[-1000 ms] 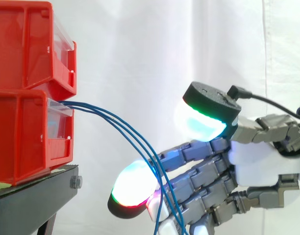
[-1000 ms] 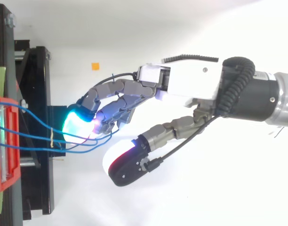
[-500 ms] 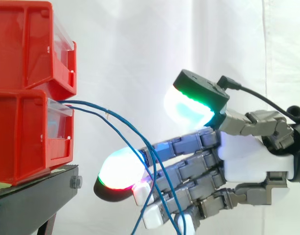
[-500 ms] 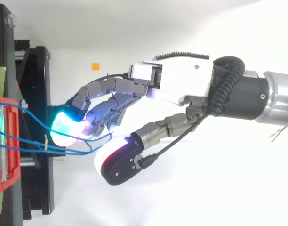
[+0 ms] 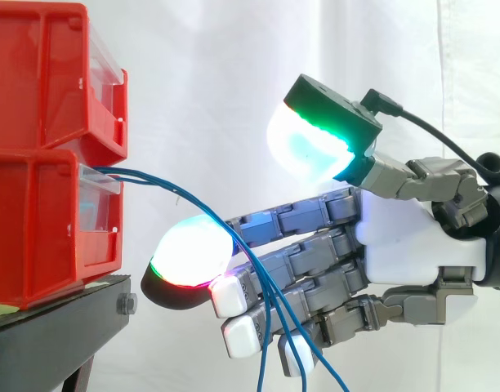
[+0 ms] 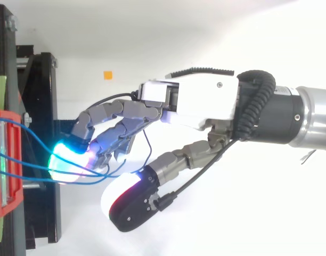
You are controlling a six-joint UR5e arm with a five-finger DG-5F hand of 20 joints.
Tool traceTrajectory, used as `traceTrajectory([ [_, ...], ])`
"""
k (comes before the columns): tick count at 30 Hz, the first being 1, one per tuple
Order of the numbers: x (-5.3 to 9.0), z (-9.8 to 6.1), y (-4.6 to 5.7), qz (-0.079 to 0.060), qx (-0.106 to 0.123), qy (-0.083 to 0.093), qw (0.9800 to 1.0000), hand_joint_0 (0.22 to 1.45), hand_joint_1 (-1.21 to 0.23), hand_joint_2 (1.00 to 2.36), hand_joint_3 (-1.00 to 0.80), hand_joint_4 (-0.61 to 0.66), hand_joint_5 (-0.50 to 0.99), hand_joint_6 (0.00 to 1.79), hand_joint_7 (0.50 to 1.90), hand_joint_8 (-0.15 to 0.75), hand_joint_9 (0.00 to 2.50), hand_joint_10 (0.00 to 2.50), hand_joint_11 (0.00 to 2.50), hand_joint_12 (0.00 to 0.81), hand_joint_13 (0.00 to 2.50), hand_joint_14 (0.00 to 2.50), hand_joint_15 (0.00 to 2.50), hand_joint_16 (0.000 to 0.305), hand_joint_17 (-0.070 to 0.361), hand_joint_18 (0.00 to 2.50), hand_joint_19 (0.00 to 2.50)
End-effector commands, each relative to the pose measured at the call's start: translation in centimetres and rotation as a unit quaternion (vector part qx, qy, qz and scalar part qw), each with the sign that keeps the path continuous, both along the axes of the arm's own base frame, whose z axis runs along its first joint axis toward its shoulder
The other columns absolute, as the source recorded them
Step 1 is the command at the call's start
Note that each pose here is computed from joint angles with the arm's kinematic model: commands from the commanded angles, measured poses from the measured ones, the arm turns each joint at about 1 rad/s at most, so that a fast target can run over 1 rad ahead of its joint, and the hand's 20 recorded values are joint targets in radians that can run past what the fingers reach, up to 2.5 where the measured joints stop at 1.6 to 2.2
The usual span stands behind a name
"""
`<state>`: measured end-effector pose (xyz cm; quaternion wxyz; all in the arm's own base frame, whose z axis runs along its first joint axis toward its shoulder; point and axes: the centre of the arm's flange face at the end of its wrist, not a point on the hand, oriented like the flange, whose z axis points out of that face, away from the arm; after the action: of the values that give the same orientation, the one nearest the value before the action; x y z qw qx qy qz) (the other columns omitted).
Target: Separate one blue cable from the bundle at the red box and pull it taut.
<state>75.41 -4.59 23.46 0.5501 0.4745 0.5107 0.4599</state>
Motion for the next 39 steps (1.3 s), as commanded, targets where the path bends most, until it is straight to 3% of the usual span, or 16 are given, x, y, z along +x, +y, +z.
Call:
traceTrajectory([
  [1, 0.0, 0.0, 0.1, 0.001, 0.000, 0.000, 1.0000, 0.54, -0.61, 1.00, -0.49, 0.27, -0.17, 0.50, 0.90, 0.292, 0.69, 0.02, 0.57, 0.361, 0.79, 0.02, 0.44, 0.049, 0.111, 0.63, 0.74],
  [14, 0.9, 1.9, 0.6, 0.002, 0.002, -0.013, 0.9999, 0.58, -0.59, 1.00, -0.45, 0.27, -0.14, 0.50, 1.09, 0.290, 0.74, 0.02, 0.59, 0.354, 0.82, 0.02, 0.45, 0.047, 0.106, 0.64, 0.75],
  [18, 1.0, 2.5, 0.5, 0.004, 0.002, -0.008, 1.0000, 0.59, -0.59, 1.01, -0.43, 0.26, -0.13, 0.50, 1.16, 0.294, 0.75, 0.02, 0.60, 0.351, 0.82, 0.02, 0.44, 0.047, 0.105, 0.64, 0.75],
  [31, 1.0, 2.6, 0.5, 0.005, 0.002, -0.003, 1.0000, 0.60, -0.58, 1.01, -0.42, 0.25, -0.12, 0.50, 1.34, 0.300, 0.79, 0.02, 0.62, 0.351, 0.85, 0.02, 0.46, 0.046, 0.104, 0.66, 0.75],
  [39, 1.1, 2.7, 0.9, 0.005, 0.002, -0.003, 1.0000, 0.61, -0.57, 1.01, -0.40, 0.25, -0.11, 0.50, 1.38, 0.300, 0.81, 0.02, 0.62, 0.349, 0.86, 0.02, 0.46, 0.046, 0.104, 0.67, 0.75],
])
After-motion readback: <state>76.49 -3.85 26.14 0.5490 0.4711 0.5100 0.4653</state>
